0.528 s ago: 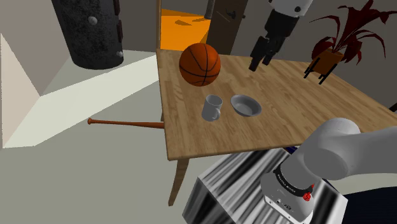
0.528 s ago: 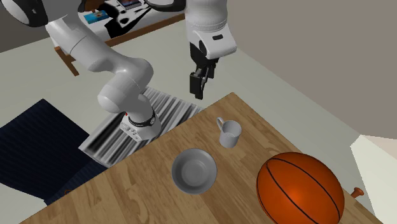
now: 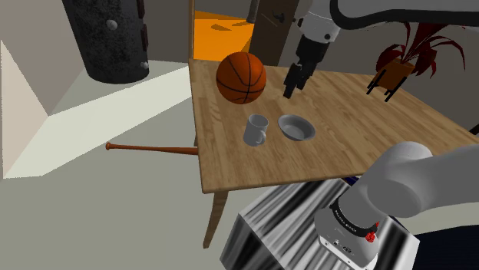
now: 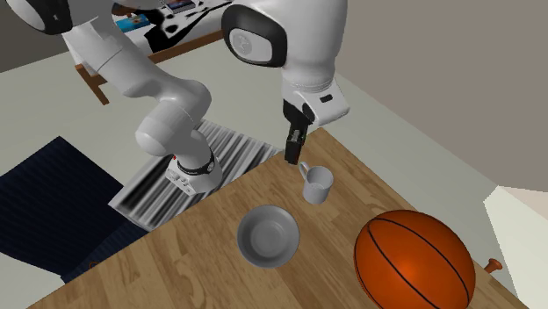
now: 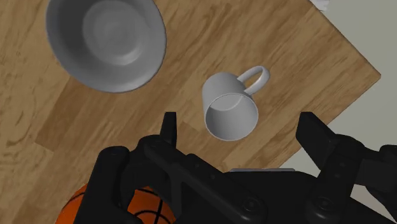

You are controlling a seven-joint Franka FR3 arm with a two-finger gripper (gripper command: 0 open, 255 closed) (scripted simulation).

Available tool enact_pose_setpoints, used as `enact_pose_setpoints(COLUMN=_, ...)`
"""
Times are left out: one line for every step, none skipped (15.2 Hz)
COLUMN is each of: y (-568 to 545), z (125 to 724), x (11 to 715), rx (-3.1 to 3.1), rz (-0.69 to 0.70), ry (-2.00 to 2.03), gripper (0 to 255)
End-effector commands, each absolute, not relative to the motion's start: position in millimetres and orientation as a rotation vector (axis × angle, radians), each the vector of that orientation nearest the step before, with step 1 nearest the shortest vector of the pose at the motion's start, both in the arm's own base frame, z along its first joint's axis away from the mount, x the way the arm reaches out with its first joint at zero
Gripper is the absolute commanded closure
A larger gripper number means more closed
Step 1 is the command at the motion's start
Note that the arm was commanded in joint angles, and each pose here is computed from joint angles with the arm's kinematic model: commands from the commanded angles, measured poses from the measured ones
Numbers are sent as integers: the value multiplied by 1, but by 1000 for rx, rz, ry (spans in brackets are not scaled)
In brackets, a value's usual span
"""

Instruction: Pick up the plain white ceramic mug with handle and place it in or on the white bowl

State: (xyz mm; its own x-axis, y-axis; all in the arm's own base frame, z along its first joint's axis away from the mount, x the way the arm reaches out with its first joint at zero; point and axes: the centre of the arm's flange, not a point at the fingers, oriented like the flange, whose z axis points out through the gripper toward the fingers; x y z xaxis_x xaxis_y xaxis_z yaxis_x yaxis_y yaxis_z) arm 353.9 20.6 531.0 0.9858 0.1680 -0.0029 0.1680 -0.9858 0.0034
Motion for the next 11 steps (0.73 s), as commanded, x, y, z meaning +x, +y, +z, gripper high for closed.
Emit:
enact_pose_setpoints(y=19, z=506, x=368, rx=3124, rz=-15, ry=328, gripper=0)
enact_pose_setpoints(y=18, z=495, x=376, rx=3122, rz=-22, ry=358, gripper=0)
enact_pose_setpoints(y=18, z=484, x=383, rx=3120, rz=-28, ry=388, gripper=0)
enact_pose_setpoints(y=18, z=472, x=391, rx=3117, rz=-35, ry=419, gripper=0)
enact_pose_setpoints(y=17, z=461, x=398, rx=3114, rz=-42, ry=449, gripper=0)
enact_pose_setpoints(y=18, z=450, x=405, rx=3111, rz=-48, ry=479, gripper=0)
enact_pose_setpoints(y=18, z=438, x=413, rx=3108, rz=-55, ry=510, gripper=0)
enact_pose_setpoints(y=18, z=427, x=420, rx=3104, rz=-62, ry=540, gripper=0)
enact_pose_setpoints(y=19, z=415, x=427, rx=3100, rz=-68, ry=570, gripper=0)
enact_pose_setpoints(y=19, z=404, x=434, rx=3096, rz=-75, ry=600, gripper=0)
enact_pose_setpoints(y=20, z=392, x=441, rx=3091, rz=-81, ry=631, gripper=0)
